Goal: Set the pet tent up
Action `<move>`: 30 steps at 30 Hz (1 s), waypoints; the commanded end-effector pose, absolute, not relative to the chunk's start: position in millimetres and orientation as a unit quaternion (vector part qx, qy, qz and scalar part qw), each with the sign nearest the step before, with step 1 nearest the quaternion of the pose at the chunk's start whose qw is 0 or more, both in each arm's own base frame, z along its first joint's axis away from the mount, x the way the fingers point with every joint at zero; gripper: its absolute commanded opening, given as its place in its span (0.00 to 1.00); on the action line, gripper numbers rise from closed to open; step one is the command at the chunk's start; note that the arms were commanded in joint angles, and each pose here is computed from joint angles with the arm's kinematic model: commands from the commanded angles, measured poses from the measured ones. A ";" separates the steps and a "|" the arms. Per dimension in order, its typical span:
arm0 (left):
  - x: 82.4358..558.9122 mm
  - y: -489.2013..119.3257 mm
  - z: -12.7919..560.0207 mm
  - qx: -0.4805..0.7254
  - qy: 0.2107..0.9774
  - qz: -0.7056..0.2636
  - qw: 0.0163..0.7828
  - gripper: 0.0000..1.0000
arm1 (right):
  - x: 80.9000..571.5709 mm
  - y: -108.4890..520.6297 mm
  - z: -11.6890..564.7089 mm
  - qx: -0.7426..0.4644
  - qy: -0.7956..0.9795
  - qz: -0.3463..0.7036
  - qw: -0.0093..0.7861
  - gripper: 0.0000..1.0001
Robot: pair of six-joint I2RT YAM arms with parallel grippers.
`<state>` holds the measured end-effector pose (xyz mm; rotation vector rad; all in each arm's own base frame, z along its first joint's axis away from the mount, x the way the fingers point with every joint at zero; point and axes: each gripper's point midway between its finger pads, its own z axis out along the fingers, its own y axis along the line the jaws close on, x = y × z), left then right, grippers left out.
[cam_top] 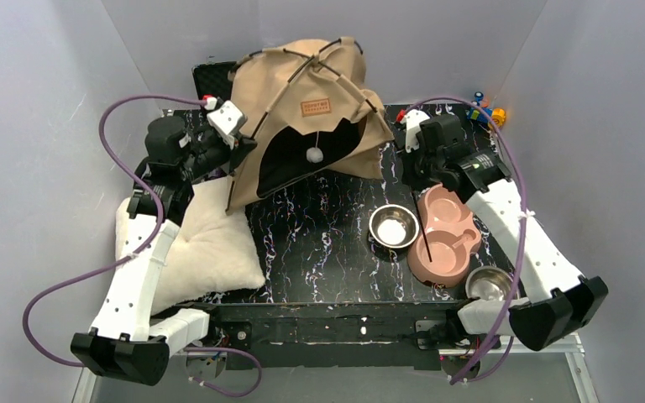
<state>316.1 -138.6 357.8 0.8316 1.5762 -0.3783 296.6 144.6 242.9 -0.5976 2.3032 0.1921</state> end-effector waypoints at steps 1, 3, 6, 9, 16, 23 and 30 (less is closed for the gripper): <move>312.8 -160.0 401.8 0.393 0.637 -0.214 0.628 0.00 | 272.6 153.5 300.9 -0.188 0.887 0.125 0.404 0.01; 315.2 -167.6 403.8 0.395 0.637 -0.240 0.617 0.00 | 266.2 148.9 308.4 -0.177 0.889 0.112 0.406 0.01; 317.1 -176.6 408.9 0.397 0.632 -0.270 0.609 0.00 | 262.7 133.1 322.5 -0.143 0.890 0.078 0.425 0.01; 319.2 -183.9 416.5 0.395 0.623 -0.295 0.608 0.00 | 261.2 115.2 335.4 -0.104 0.885 0.051 0.450 0.01; 338.6 -206.7 407.9 0.385 0.632 -0.360 0.569 0.00 | 241.3 97.9 338.7 0.003 0.896 0.057 0.440 0.01; 368.4 -226.8 393.4 0.356 0.653 -0.378 0.550 0.88 | 242.2 116.8 297.0 0.077 0.892 0.097 0.435 0.01; 338.5 -211.3 417.0 0.279 0.645 -0.311 0.640 0.98 | 255.0 191.2 263.7 0.080 0.874 0.189 0.440 0.01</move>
